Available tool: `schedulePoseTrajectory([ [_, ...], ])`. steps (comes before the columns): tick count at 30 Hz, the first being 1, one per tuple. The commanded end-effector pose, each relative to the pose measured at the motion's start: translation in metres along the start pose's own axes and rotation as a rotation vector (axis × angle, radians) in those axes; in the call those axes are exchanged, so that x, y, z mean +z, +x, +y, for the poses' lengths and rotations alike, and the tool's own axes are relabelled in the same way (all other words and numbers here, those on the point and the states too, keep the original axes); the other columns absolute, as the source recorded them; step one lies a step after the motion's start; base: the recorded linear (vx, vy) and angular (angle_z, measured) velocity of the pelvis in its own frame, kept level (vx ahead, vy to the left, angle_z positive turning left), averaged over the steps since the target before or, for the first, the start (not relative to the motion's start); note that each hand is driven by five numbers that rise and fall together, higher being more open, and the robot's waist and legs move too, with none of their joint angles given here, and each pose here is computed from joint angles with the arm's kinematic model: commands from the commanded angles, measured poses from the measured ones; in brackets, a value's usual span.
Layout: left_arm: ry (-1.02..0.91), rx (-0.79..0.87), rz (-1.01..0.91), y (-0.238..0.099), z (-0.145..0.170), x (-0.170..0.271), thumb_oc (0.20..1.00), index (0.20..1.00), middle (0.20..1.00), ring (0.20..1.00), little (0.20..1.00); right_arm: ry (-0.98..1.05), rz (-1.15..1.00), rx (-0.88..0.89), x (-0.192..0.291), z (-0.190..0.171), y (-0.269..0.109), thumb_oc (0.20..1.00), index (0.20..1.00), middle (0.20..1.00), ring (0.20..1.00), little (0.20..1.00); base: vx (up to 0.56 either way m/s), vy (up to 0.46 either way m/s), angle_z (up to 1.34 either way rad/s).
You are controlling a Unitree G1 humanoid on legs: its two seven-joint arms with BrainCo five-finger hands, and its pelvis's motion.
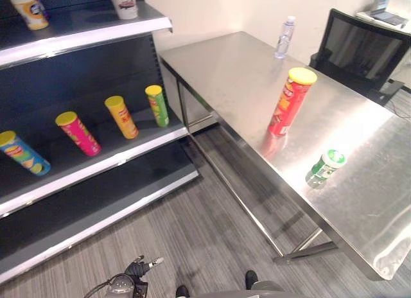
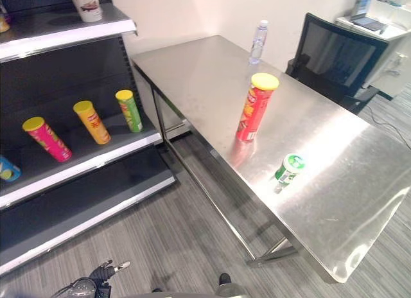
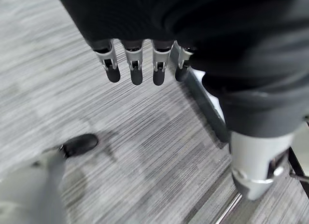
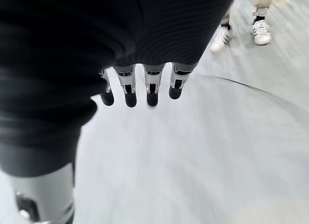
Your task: Put the goods on the table back onto the shelves and tidy them up.
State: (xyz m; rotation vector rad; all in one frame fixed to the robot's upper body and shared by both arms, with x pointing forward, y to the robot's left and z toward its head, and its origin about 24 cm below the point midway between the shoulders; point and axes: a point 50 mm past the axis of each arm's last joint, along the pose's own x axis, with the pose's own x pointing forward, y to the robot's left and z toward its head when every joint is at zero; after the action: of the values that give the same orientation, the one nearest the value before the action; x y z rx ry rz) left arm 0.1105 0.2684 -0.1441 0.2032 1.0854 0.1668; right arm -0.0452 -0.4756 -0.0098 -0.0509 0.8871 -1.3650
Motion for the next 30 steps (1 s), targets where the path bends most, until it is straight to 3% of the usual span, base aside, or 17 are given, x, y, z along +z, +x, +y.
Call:
schedulePoseTrajectory([
  [1, 0.002, -0.032, -0.040, 0.005, -0.019, 0.017, 1.000, 1.000, 1.000, 1.000, 1.000, 0.080, -0.344, 0.005, 0.076, 0.013, -0.007, 1.000, 1.000, 1.000, 1.000, 1.000, 0.02, 0.012, -0.10],
  [4, 0.014, -0.060, -0.034, 0.004, -0.025, 0.014, 1.000, 1.000, 1.000, 1.000, 1.000, 0.079, -0.665, 0.081, 0.153, 0.032, -0.035, 1.000, 1.000, 1.000, 1.000, 1.000, 0.03, 0.001, -0.24],
  [7, 0.012, -0.079, -0.043, 0.003, -0.027, 0.012, 1.000, 1.000, 1.000, 1.000, 1.000, 0.021, -0.928, 0.198, 0.201, 0.052, -0.075, 1.000, 1.000, 1.000, 1.000, 1.000, 0.01, -0.004, -0.04],
  [9, 0.012, -0.079, -0.042, 0.003, -0.027, 0.011, 1.000, 1.000, 1.000, 1.000, 1.000, 0.020, -0.928, 0.198, 0.201, 0.053, -0.075, 1.000, 1.000, 1.000, 1.000, 1.000, 0.00, 0.000, 0.00],
  [13, 0.004, -0.103, -0.049, 0.000, -0.028, 0.005, 1.000, 1.000, 1.000, 1.000, 1.000, -0.197, -1.242, 0.389, 0.235, 0.087, -0.138, 1.000, 1.000, 1.000, 1.000, 1.000, 0.00, -0.025, 0.09],
  [22, -0.005, -0.144, -0.060, -0.003, -0.030, -0.002, 1.000, 1.000, 1.000, 1.000, 1.000, -0.361, -1.396, 0.783, 0.230, 0.124, -0.193, 1.000, 1.000, 1.000, 1.000, 1.000, 0.00, -0.012, 0.07],
  [30, 0.003, -0.154, -0.065, -0.005, -0.032, -0.003, 1.000, 1.000, 1.000, 1.000, 1.000, -0.561, -1.395, 0.810, 0.220, 0.148, -0.194, 1.000, 1.000, 1.000, 1.000, 1.000, 0.00, -0.006, 0.04],
])
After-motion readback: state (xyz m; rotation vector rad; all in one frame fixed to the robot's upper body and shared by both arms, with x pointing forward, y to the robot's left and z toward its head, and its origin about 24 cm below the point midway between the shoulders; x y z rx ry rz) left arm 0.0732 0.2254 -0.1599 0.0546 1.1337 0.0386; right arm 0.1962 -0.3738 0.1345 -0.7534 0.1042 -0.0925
